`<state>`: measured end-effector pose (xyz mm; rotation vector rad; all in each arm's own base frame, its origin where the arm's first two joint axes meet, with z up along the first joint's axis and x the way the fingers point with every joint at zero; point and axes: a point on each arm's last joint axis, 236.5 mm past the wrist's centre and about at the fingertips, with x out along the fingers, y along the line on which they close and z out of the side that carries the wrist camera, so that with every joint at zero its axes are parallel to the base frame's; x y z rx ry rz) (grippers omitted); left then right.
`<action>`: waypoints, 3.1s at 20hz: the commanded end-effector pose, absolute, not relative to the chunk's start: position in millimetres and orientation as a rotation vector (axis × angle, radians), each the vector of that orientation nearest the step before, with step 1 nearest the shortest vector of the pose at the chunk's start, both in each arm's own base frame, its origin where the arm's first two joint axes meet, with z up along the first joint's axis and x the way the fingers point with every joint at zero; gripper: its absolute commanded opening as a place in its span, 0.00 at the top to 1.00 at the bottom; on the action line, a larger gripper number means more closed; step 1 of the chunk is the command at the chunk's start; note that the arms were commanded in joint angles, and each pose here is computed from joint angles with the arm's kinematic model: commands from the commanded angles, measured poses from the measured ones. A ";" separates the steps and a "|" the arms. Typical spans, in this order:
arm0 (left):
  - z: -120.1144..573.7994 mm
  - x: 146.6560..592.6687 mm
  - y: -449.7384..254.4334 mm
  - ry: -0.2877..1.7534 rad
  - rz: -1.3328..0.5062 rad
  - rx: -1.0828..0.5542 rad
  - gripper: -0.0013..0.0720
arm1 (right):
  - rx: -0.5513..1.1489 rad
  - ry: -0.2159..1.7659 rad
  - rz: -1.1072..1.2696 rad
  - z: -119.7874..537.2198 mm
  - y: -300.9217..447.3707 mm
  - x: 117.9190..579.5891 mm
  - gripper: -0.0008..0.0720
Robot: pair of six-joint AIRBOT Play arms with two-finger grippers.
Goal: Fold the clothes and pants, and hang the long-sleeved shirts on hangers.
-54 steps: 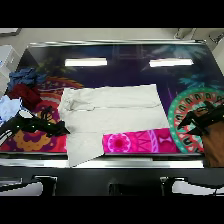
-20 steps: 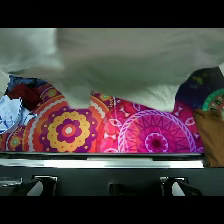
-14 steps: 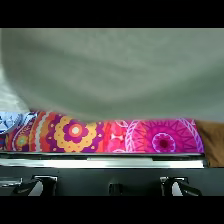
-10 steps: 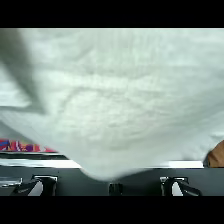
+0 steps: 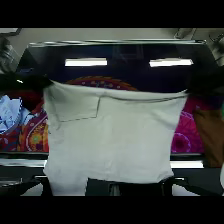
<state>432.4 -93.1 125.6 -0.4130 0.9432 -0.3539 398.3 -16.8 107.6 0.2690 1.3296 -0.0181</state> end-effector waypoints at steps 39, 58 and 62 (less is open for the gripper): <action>-77.4 400.6 -99.3 1.617 -0.345 -0.440 0.92 | 0.368 1.837 -0.081 -75.3 -43.6 394.9 0.93; -23.3 335.6 -21.7 1.705 -0.287 -0.494 0.22 | 0.510 1.842 -0.226 -14.4 -109.4 331.1 0.20; -88.7 234.8 -43.2 1.763 -0.217 -0.559 0.31 | 0.536 1.791 -0.247 -42.7 -91.7 290.1 0.20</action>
